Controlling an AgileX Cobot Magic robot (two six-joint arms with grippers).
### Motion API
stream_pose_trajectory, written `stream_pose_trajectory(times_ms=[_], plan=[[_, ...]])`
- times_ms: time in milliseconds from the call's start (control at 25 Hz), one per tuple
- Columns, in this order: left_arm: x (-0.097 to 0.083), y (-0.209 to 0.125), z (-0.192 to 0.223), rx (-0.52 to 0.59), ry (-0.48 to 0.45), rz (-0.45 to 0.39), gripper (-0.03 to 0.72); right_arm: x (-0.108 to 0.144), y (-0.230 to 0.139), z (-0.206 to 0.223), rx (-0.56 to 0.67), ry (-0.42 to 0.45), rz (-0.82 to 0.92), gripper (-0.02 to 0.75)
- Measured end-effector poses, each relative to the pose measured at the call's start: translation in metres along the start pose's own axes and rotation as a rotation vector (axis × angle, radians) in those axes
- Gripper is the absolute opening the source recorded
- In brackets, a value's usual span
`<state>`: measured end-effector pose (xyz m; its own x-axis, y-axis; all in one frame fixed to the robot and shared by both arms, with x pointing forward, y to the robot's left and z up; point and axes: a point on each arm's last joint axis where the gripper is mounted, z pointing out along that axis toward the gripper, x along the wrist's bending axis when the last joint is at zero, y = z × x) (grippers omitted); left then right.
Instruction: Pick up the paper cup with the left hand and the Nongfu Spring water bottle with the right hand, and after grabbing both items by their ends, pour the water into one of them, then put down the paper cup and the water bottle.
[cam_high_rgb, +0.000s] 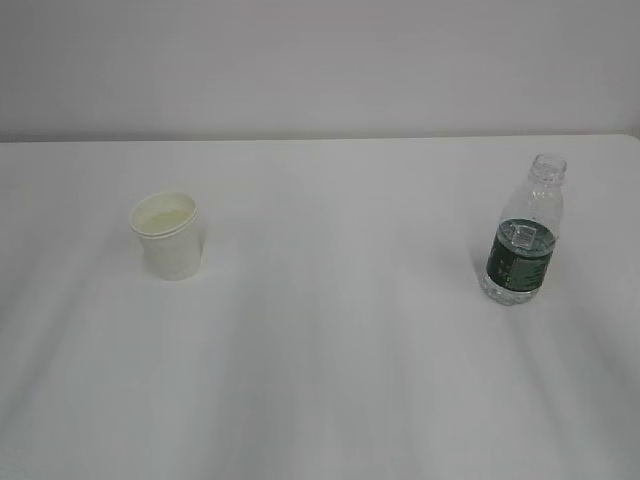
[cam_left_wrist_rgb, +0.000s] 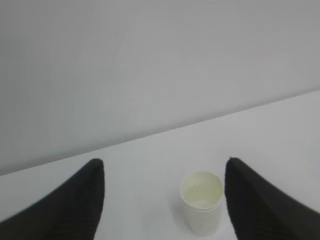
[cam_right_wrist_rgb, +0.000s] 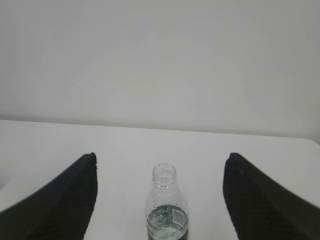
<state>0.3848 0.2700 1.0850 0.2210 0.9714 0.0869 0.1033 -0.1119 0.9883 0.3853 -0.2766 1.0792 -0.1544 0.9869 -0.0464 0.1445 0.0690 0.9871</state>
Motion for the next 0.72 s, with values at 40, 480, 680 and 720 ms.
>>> stream_pose_trajectory(times_ms=[40,480,680,720], plan=[[0.001,0.001,-0.005,0.002,0.006,0.0,0.538,0.0,0.0,-0.002,0.002,-0.003,0.0,0.588],[0.006,-0.004,-0.04,0.159,0.058,-0.059,0.517,-0.006,0.003,-0.045,0.01,-0.058,0.022,0.588],[0.007,0.003,-0.054,0.196,0.065,-0.097,0.508,-0.006,-0.001,-0.066,0.026,-0.066,0.083,0.588],[0.007,0.004,-0.057,0.203,0.067,-0.101,0.507,-0.006,-0.003,-0.07,0.042,-0.069,0.092,0.587]])
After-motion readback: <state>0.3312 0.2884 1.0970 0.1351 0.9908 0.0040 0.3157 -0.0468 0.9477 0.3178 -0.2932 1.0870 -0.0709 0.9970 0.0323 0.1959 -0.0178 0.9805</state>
